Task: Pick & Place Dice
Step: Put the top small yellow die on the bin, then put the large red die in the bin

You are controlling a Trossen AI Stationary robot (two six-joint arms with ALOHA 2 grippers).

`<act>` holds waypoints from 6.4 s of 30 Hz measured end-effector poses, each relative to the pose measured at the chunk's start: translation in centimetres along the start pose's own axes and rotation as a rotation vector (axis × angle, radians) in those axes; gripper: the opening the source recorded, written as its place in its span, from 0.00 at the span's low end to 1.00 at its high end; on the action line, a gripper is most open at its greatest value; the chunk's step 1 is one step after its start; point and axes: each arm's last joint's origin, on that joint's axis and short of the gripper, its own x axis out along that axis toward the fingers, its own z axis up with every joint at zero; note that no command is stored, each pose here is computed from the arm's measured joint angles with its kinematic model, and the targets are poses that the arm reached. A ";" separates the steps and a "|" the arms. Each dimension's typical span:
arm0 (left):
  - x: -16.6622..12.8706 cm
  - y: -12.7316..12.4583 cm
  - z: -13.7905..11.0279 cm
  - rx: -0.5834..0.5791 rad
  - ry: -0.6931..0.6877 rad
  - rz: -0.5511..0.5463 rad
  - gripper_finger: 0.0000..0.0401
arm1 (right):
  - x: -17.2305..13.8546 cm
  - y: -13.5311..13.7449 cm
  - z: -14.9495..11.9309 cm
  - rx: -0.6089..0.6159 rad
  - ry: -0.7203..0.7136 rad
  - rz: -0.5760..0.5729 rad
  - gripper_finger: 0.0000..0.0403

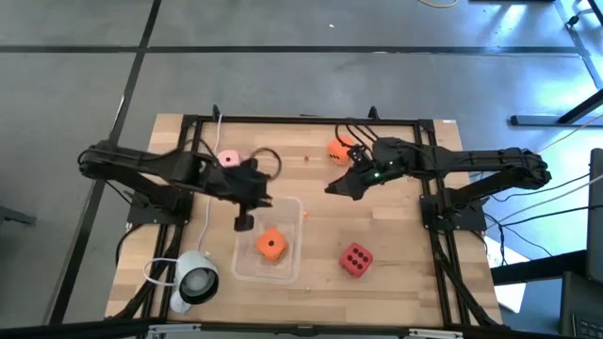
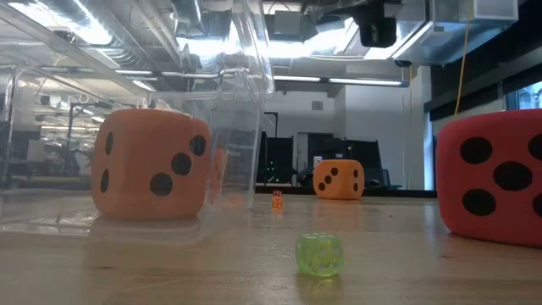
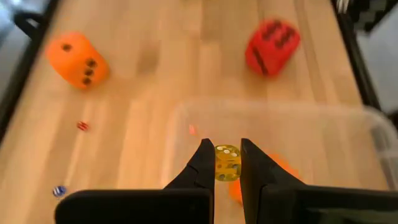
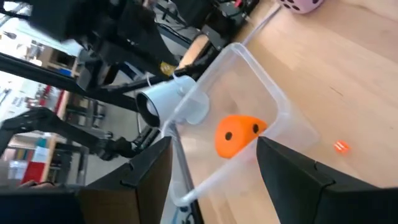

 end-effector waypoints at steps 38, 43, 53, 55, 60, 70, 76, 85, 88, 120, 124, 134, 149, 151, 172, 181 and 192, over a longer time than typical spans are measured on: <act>11.2 -1.3 -2.1 -0.118 0.415 -0.010 0.40 | -2.7 0.0 -8.5 -0.421 0.336 -0.387 0.58; 11.2 -1.3 -2.0 -0.208 0.399 0.044 0.49 | -3.9 0.4 -9.1 -0.464 0.331 -0.387 0.58; 11.9 -1.3 0.0 -0.471 0.221 -0.078 0.49 | -4.6 1.3 -11.1 -0.897 0.372 -0.344 0.58; 11.9 -1.4 0.5 -0.498 0.190 -0.135 0.48 | -4.2 1.4 -11.6 -1.008 0.407 -0.334 0.58; 11.1 -1.6 1.4 -0.510 0.118 -0.225 0.48 | -2.7 1.4 -13.1 -1.220 0.503 -0.307 0.58; 8.6 -1.7 2.2 -0.453 0.023 -0.251 0.46 | 1.9 1.1 -15.5 -1.195 0.524 -0.346 0.65; 7.0 -1.8 2.4 -0.359 -0.047 -0.188 0.46 | 3.4 0.5 -16.5 -1.155 0.554 -0.376 0.76; 6.6 -1.5 2.5 -0.319 -0.080 -0.124 0.45 | 4.1 -0.1 -17.1 -0.997 0.586 -0.425 0.86; 6.6 -1.5 2.5 -0.319 -0.081 -0.119 0.45 | 3.9 0.1 -17.0 -0.929 0.582 -0.414 0.86; 6.6 -1.3 2.5 -0.305 -0.099 -0.061 0.45 | 1.2 2.5 -21.6 -1.345 0.566 -0.341 0.86; 6.6 -1.3 2.5 -0.306 -0.102 -0.049 0.45 | 1.1 2.7 -22.4 -1.422 0.496 -0.376 0.86; 6.6 -1.3 2.5 -0.302 -0.106 -0.038 0.45 | 3.1 1.3 -25.9 -1.402 0.628 -0.390 0.86; 6.6 -1.2 2.5 -0.299 -0.108 -0.031 0.45 | 5.9 -0.5 -26.5 -1.504 0.635 -0.493 0.86; 6.6 -1.2 2.5 -0.299 -0.108 -0.028 0.45 | 6.4 -0.9 -26.5 -1.521 0.637 -0.518 0.86; 6.6 -1.4 2.5 -0.296 -0.107 -0.034 0.45 | 8.5 -2.0 -26.7 -1.291 0.528 -0.619 0.73; 6.5 -1.7 2.4 -0.290 -0.106 -0.041 0.45 | 8.5 -2.1 -26.7 -1.232 0.509 -0.638 0.56; 6.5 -1.8 2.4 -0.295 -0.106 -0.042 0.45 | 8.4 -2.0 -26.6 -1.165 0.481 -0.651 0.53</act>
